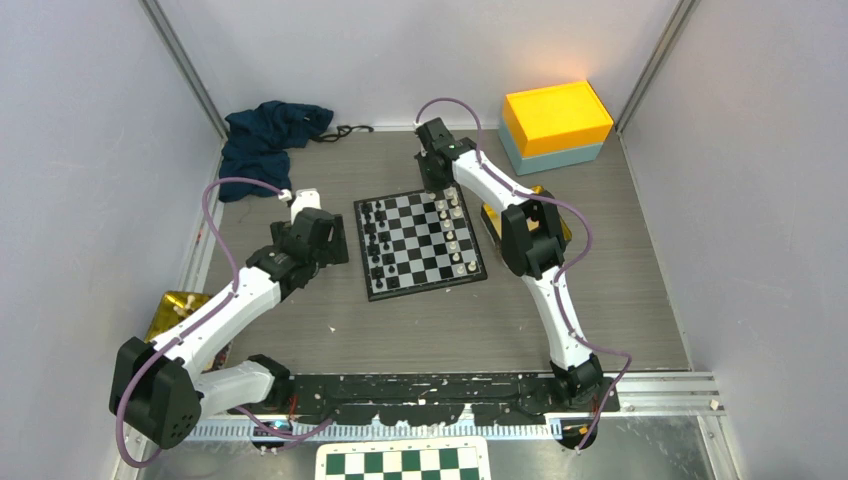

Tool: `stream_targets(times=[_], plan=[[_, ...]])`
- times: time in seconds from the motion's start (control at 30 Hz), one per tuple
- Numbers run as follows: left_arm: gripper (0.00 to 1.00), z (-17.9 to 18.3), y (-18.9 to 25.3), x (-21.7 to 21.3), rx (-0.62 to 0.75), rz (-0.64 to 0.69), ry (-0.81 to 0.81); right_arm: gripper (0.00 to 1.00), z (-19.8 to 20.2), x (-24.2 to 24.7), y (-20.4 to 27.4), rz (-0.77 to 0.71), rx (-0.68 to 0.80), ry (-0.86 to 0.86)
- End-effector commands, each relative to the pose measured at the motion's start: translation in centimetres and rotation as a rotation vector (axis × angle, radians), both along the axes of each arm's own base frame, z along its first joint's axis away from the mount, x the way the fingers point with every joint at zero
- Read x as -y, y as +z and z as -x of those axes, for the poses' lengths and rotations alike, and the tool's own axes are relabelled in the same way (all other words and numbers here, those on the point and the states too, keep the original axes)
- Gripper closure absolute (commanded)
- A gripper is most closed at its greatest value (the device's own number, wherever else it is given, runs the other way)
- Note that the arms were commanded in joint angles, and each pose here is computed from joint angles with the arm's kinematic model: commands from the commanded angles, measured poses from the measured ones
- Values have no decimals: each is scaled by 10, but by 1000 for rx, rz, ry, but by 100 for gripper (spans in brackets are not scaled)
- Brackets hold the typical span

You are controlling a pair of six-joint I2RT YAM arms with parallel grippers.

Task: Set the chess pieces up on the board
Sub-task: Place the chess piece on the chessboard.

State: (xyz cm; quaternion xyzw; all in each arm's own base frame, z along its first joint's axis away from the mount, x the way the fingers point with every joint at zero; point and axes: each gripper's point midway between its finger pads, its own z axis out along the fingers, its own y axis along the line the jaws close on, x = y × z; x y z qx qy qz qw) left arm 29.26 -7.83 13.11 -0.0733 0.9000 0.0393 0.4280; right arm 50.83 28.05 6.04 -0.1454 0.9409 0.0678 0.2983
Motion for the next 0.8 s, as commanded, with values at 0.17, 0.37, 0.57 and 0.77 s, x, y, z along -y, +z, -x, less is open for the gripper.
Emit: stream_targets(times=[0.17, 0.37, 0.57, 0.77], plan=[[0, -14, 20, 6, 58, 13, 2, 99, -23, 7, 56, -44, 117, -26], [0, -15, 20, 6, 56, 10, 0, 99, -21, 8, 51, -43, 109, -29], [0, -16, 19, 7, 56, 11, -1, 99, -20, 10, 50, -44, 104, -33], [0, -15, 19, 6, 56, 12, -1, 99, -16, 12, 46, -39, 89, -37]])
